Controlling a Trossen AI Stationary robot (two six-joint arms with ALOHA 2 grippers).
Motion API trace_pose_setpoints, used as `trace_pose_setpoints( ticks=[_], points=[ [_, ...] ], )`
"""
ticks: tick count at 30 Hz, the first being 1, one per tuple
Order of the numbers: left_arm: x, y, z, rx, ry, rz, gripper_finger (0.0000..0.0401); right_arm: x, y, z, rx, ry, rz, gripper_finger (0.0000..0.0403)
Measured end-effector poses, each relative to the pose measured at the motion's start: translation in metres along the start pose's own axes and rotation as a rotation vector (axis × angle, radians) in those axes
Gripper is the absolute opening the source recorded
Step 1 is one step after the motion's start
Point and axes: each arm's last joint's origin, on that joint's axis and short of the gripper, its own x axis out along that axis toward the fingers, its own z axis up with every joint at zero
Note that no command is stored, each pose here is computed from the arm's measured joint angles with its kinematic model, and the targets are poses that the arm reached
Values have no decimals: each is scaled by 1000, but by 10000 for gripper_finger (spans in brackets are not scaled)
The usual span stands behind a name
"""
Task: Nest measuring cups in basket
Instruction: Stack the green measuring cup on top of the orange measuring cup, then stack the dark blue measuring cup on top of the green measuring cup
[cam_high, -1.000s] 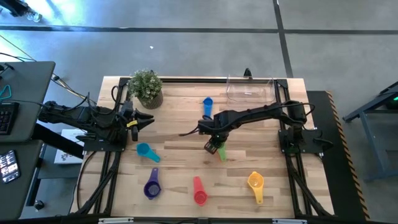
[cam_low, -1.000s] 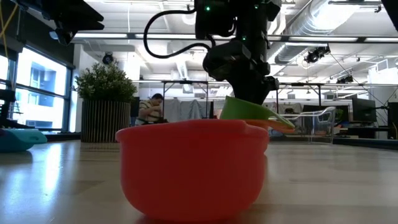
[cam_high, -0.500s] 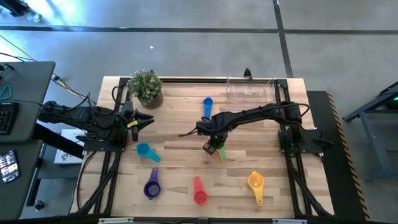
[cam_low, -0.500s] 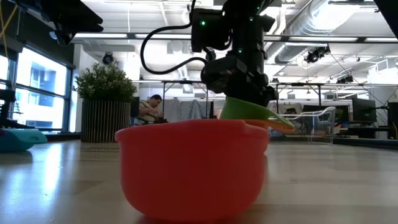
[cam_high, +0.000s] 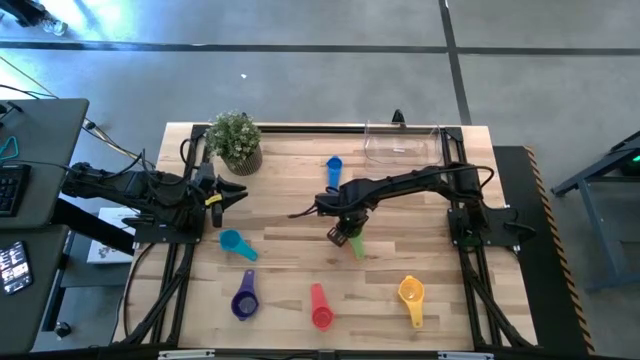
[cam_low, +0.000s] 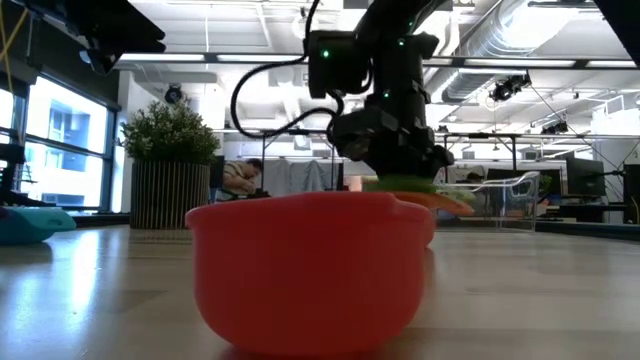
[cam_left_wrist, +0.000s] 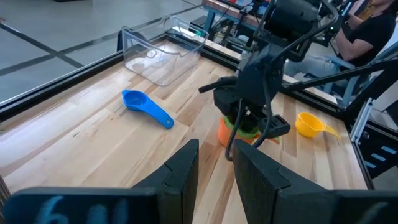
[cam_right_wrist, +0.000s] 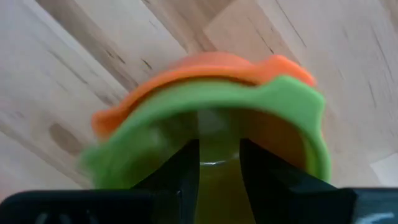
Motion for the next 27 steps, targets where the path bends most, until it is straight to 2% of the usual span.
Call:
trace_pose_setpoints(
  ticks=[6, 13, 22, 27],
  points=[
    [0, 1, -2, 9, 15, 9, 90, -3, 1, 0, 16, 9, 1, 108],
    [0, 1, -2, 9, 15, 8, 90, -25, 6, 3, 8, -6, -14, 108],
    [0, 1, -1, 7, 12, 6, 90, -51, 9, -4, 34, 56, -77, 108],
    [0, -1, 1, -7, -9, -11, 90, -74, 22, -7, 67, 11, -65, 108]
  ],
)
